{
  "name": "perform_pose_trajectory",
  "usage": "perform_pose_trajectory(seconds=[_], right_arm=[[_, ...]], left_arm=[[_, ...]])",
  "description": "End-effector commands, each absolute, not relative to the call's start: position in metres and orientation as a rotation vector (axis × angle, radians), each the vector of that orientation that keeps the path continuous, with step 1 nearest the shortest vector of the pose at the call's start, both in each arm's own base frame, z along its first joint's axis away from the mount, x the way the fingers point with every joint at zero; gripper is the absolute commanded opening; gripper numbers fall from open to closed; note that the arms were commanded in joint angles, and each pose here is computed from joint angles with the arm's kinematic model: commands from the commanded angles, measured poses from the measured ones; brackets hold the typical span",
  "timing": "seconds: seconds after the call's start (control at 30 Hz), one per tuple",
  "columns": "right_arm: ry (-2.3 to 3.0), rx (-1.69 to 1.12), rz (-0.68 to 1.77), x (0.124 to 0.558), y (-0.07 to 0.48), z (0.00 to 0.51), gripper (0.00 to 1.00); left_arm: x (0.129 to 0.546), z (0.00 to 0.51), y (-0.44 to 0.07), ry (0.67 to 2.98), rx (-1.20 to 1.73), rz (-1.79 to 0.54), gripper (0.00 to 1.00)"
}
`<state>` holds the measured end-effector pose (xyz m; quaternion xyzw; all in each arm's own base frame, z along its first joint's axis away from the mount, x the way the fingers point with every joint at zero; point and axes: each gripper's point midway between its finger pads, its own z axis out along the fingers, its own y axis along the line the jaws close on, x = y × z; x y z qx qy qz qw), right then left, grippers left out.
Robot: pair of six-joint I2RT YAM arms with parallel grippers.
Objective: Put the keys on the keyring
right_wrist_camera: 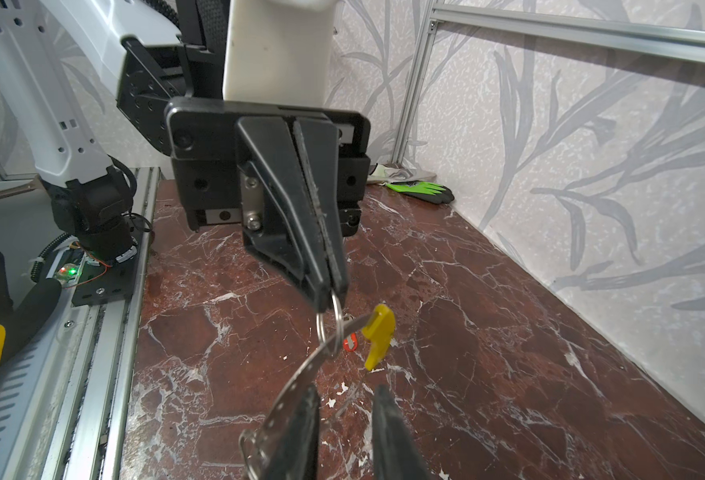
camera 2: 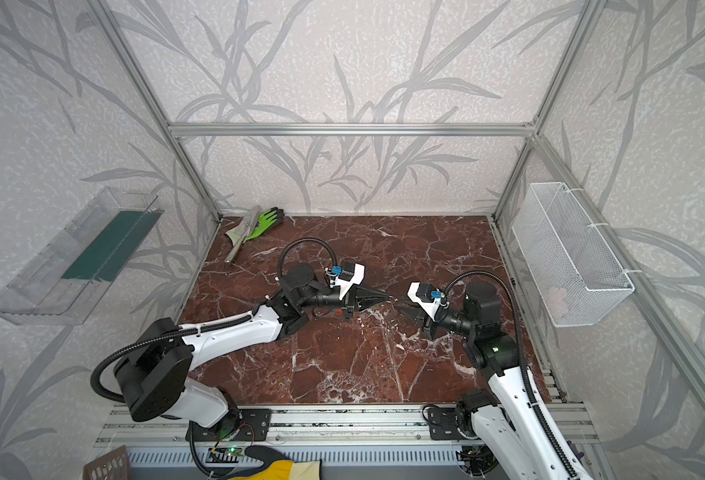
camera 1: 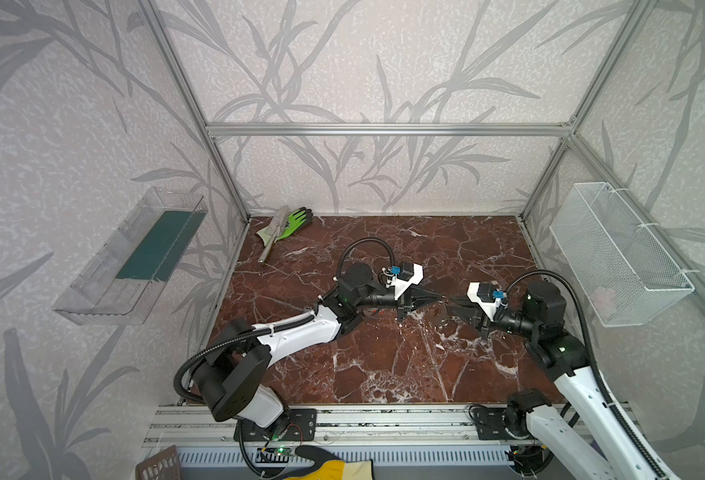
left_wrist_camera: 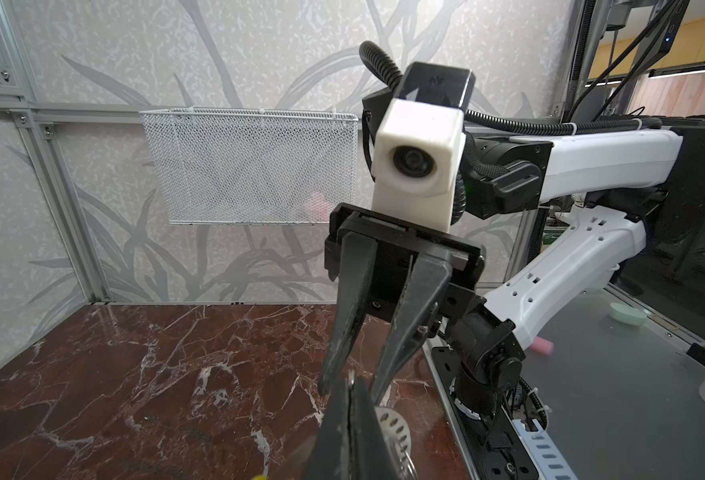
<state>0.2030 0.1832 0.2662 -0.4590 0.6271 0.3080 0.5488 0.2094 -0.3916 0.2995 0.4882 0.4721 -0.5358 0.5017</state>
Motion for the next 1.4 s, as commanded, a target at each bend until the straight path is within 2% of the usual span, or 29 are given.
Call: perform_pose_trajectory(seconds=[0.0,0.2,0.5,0.67,0.93,1.23,1.37], right_arm=[[1.446,-1.12,0.759,0.198,0.189,0.27,0.24],[1.506,-1.029,0.708,0.208,0.181,0.277,0.27],[1.601,-0.751,0.667,0.196,0.155,0.29,0.45],[1.661,-0.648,0.677,0.21,0.155,0.295,0.45],[1.679,-0.688,0.682,0.221,0.173,0.297,0.45],[1.622,-0.703,0.674,0.225,0.176,0.303,0.27],[1.621,-0.716,0.7,0.225,0.182,0.304,0.27]], left_arm=[[0.204,0.334,-0.389,1.03,1.171,-1.267,0.0],[0.21,0.333,-0.387,1.034,1.154,-1.198,0.0],[0.229,0.339,-0.381,1.062,1.069,-0.936,0.0],[0.234,0.341,-0.385,1.069,1.03,-0.853,0.0],[0.235,0.345,-0.387,1.068,1.006,-0.796,0.0],[0.227,0.347,-0.388,1.059,1.021,-0.799,0.0],[0.227,0.35,-0.388,1.054,1.019,-0.795,0.0]])
